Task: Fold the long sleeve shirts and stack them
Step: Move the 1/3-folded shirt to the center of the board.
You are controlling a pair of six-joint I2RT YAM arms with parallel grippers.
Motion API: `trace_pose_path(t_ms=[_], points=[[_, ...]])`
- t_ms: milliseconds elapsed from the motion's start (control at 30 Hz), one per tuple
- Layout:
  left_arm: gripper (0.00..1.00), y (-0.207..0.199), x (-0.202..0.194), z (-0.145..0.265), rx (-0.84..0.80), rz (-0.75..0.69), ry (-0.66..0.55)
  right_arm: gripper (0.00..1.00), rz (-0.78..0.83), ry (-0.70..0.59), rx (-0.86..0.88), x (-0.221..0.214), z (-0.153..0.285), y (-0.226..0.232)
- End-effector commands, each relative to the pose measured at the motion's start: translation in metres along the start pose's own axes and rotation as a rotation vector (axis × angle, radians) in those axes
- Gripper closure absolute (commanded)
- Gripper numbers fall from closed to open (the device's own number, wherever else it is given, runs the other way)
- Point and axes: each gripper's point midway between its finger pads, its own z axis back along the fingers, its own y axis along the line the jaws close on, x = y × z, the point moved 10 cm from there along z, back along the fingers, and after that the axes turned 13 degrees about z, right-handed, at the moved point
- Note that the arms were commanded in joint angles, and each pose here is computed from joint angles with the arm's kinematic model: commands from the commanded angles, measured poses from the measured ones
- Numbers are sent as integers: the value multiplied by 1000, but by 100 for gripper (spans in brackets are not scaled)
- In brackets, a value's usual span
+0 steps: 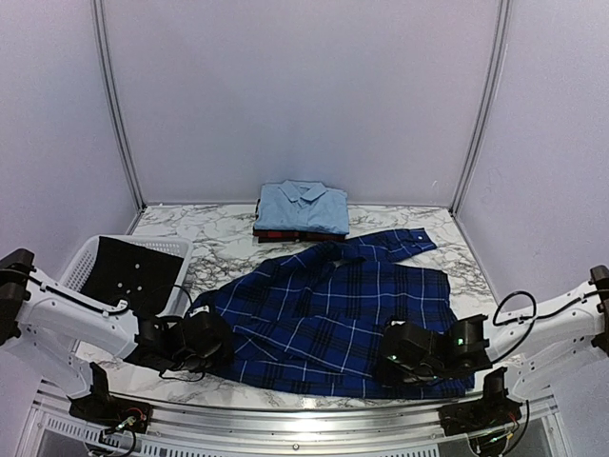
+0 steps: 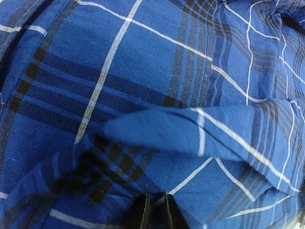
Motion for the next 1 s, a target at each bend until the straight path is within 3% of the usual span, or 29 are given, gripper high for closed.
trace_pose_path(t_ms=[0, 233, 467, 700, 967], points=[[84, 32, -4, 9, 173, -27, 16, 67, -27, 83, -82, -18, 15, -15], [62, -27, 29, 45, 51, -129, -35, 54, -63, -157, -24, 45, 75, -11], [55, -74, 104, 32, 20, -168, -51, 48, -100, -357, -102, 146, 87, -61], [52, -104, 167, -7, 27, -208, -42, 47, -184, -431, -238, 232, 61, -138], [52, -122, 210, -45, -14, -210, -8, 46, -243, -391, -405, 300, 2, -213]])
